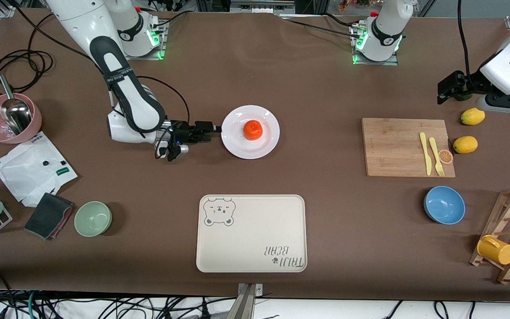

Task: Place orange and plate with both arms
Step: 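Grasp the white plate rim with the right gripper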

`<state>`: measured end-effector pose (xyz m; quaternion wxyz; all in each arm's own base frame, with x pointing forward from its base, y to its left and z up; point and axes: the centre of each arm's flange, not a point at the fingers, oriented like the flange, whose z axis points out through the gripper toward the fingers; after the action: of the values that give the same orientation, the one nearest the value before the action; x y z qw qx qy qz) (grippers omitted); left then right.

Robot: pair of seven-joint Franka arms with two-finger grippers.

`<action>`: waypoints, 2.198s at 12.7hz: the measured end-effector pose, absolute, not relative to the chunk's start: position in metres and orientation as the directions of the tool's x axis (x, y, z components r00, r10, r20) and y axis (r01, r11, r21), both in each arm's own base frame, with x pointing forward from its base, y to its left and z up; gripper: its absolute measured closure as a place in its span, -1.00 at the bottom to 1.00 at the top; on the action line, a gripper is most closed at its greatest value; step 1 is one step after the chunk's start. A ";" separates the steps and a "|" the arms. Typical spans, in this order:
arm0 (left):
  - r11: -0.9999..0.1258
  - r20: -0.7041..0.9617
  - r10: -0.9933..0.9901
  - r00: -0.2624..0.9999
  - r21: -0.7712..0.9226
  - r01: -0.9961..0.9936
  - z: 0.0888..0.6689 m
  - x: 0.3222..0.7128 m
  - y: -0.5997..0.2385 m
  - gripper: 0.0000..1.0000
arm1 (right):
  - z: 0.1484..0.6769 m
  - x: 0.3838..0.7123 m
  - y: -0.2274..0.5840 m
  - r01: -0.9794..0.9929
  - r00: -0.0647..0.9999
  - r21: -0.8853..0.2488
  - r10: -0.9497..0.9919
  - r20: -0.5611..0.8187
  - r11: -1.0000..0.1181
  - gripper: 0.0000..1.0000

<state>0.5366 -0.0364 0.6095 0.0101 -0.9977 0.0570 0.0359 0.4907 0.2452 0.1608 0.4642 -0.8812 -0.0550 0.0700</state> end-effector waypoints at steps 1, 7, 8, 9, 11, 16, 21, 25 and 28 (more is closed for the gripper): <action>-0.993 -0.076 -0.112 0.991 -0.016 -0.114 0.609 0.536 -0.036 -1.00 | 0.157 0.489 0.247 0.027 0.985 -0.823 0.155 -0.074 -0.568 -0.90; -0.995 -0.083 -0.095 0.992 -0.015 -0.097 0.608 0.537 -0.027 -1.00 | 0.140 0.479 0.263 0.039 0.991 -0.826 0.129 -0.041 -0.563 -0.22; -0.995 -0.083 -0.097 0.992 -0.015 -0.099 0.608 0.537 -0.029 -1.00 | 0.136 0.478 0.263 0.043 0.991 -0.827 0.131 -0.037 -0.561 -0.22; -0.995 -0.083 -0.100 0.991 -0.015 -0.101 0.608 0.537 -0.030 -1.00 | 0.134 0.477 0.263 0.045 0.991 -0.827 0.132 -0.035 -0.560 -0.10; -0.994 -0.084 -0.105 0.991 -0.016 -0.106 0.608 0.537 -0.032 -1.00 | 0.134 0.477 0.263 0.046 0.991 -0.827 0.132 -0.034 -0.561 -0.05; -0.991 -0.081 -0.128 0.989 -0.016 -0.130 0.609 0.536 -0.046 -1.00 | 0.128 0.472 0.269 0.050 0.992 -0.831 0.124 -0.024 -0.554 0.14; -0.991 -0.081 -0.128 0.988 -0.016 -0.130 0.609 0.536 -0.046 -1.00 | 0.119 0.466 0.275 0.052 0.992 -0.827 0.123 -0.021 -0.560 0.41; -0.991 -0.081 -0.128 0.988 -0.016 -0.130 0.609 0.536 -0.046 -1.00 | 0.116 0.464 0.275 0.056 0.992 -0.826 0.127 -0.019 -0.561 0.86; -0.991 -0.081 -0.128 0.988 -0.016 -0.130 0.609 0.536 -0.046 -1.00 | 0.117 0.464 0.276 0.063 0.991 -0.829 0.131 -0.013 -0.555 0.92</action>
<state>0.5357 -0.0458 0.6089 0.0107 -0.9971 0.0647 0.0398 0.4641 0.2758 0.1169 0.4683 -0.8811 -0.0549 0.0366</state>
